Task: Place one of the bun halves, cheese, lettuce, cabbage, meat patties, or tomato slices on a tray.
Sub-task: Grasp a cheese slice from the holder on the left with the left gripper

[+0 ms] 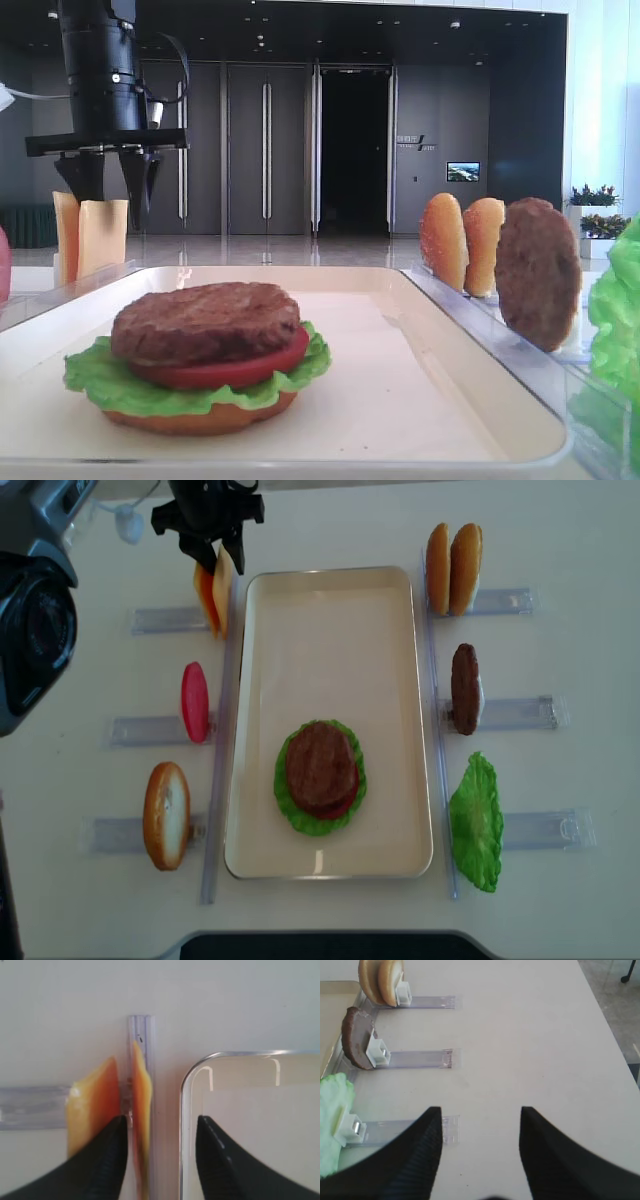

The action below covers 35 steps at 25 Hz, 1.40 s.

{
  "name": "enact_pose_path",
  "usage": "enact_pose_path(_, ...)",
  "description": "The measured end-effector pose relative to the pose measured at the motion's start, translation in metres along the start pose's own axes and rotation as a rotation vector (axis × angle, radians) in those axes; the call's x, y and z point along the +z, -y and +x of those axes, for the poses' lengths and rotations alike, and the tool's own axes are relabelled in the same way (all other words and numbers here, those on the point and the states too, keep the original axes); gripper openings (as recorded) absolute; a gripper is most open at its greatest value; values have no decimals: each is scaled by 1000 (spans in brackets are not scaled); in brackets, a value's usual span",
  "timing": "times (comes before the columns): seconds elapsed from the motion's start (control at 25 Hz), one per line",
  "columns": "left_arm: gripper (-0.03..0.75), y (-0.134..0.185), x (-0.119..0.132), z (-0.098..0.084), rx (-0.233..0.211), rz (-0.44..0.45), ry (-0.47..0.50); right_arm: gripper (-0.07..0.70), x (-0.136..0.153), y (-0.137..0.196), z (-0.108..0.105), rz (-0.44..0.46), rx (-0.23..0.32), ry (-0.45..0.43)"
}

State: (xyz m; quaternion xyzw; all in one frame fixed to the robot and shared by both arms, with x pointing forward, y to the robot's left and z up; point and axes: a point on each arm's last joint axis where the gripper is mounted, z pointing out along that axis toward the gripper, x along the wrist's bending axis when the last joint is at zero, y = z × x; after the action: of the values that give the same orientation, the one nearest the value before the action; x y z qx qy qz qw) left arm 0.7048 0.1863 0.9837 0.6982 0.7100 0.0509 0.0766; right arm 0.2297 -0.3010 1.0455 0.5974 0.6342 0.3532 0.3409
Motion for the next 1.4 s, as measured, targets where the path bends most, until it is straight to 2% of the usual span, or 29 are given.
enact_pose_path(0.28,343,0,3,0,1,4,-3,369,0,0,0,0,0,0)
enact_pose_path(0.4,312,0,3,0,1,4,-3,369,0,0,0,0,0,0)
enact_pose_path(0.52,244,0,3,0,1,4,-3,369,0,0,0,0,0,0)
enact_pose_path(0.76,48,0,3,0,2,3,-7,369,0,0,0,0,0,0)
enact_pose_path(0.8,37,0,3,1,3,3,-8,369,0,0,0,0,0,0)
enact_pose_path(1.4,28,0,1,-2,1,6,19,369,0,0,0,0,0,0)
